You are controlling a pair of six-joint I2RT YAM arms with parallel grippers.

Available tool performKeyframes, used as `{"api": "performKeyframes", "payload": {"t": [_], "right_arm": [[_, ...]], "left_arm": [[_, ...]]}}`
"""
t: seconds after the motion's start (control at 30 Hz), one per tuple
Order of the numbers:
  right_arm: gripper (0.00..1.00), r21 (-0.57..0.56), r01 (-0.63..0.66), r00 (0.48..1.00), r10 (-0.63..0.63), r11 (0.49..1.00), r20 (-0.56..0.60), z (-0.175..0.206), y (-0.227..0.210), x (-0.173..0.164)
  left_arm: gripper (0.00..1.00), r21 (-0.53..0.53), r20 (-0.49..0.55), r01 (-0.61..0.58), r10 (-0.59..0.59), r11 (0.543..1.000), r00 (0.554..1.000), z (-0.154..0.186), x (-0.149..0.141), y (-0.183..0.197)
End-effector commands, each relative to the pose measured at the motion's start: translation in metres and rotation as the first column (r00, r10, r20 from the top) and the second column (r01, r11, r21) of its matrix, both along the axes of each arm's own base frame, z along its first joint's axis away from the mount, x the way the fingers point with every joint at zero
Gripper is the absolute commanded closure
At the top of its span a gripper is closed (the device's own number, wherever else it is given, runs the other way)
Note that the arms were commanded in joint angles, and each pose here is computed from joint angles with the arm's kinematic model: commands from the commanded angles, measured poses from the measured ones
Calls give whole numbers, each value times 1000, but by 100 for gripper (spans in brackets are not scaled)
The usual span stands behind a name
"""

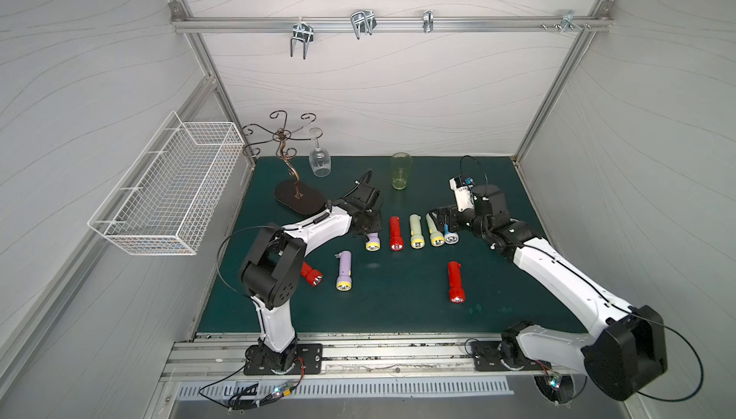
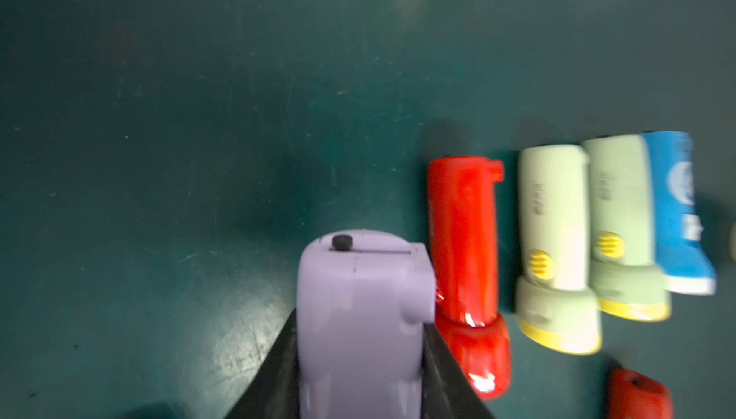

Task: Close the plug at the bottom of the flashlight
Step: Place the flashlight at the center of the board.

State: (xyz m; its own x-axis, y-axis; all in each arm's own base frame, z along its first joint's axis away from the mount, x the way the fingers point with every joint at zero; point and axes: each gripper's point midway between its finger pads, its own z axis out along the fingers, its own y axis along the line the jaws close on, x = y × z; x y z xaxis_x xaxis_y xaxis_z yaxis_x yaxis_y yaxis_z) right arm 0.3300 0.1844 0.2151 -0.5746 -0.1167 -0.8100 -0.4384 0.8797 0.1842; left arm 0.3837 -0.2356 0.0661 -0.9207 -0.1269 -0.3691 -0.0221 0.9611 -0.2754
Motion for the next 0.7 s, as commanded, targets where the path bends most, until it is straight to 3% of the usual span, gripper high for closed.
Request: {"api": "performKeyframes", "payload": {"t": [0.0, 0.17, 0.37, 0.67], "right_arm": [[1, 3, -9, 1000, 9, 1000, 2, 6, 1, -2], [1, 11, -23, 1000, 23, 1000, -4, 6, 3, -4], [1, -1, -6, 1000, 6, 1000, 0, 5, 0, -2], [1, -12, 9, 1000, -9, 1000, 4, 5, -3, -1]], "left_arm": [[100, 62, -15, -1, 2, 998, 1000, 1, 12, 0], [93, 90, -35, 19, -16, 996, 999, -13, 23, -6], [73, 113, -94, 42, -31, 993, 995, -32, 28, -12], [51, 136, -115, 42, -26, 990, 993, -39, 27, -9]]}}
